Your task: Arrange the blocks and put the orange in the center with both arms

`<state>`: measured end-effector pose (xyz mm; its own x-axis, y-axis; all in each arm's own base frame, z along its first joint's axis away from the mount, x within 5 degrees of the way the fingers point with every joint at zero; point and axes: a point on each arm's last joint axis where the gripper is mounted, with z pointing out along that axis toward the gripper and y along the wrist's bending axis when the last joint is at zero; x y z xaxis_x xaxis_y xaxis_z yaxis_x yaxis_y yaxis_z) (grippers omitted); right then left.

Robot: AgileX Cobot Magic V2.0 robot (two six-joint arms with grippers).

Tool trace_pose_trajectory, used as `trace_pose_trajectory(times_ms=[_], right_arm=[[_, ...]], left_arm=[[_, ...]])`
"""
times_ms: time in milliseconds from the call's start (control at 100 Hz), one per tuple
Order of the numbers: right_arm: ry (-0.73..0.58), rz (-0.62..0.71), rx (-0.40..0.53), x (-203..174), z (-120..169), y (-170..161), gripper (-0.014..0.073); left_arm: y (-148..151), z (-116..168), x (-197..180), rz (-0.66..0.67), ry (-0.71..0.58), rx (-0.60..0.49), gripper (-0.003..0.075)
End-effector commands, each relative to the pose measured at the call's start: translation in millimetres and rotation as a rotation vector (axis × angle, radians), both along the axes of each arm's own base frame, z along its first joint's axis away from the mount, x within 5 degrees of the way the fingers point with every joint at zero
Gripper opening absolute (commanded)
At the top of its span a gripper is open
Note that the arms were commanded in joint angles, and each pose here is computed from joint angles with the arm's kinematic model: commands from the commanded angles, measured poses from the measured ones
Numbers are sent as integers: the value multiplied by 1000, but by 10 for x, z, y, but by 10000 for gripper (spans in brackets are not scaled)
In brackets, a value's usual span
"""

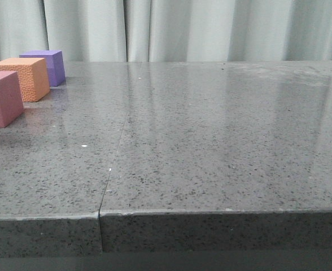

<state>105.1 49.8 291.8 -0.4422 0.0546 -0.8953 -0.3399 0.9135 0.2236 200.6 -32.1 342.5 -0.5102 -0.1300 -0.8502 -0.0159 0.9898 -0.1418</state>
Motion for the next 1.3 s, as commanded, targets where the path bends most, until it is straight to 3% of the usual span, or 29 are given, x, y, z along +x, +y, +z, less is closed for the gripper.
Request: trace_pose_trajectory(times_ms=[0, 350, 570, 910, 1290], right_arm=[[-96, -2, 19, 20, 145, 0, -69], [-95, -2, 18, 20, 144, -1, -69], [-95, -2, 18, 20, 144, -1, -69], [-95, -2, 18, 20, 144, -1, -69], [-95, -2, 18, 20, 144, -1, -69]], left_arm=[[17, 132, -143, -15, -122, -36, -20], [98, -178, -523, -20, -128, -30, -20], [106, -477, -737, -66, -231, -51, -20], [122, -819, -963, -145, -359, 32, -20], [278, -1040, -1198, -21, -565, 103, -20]])
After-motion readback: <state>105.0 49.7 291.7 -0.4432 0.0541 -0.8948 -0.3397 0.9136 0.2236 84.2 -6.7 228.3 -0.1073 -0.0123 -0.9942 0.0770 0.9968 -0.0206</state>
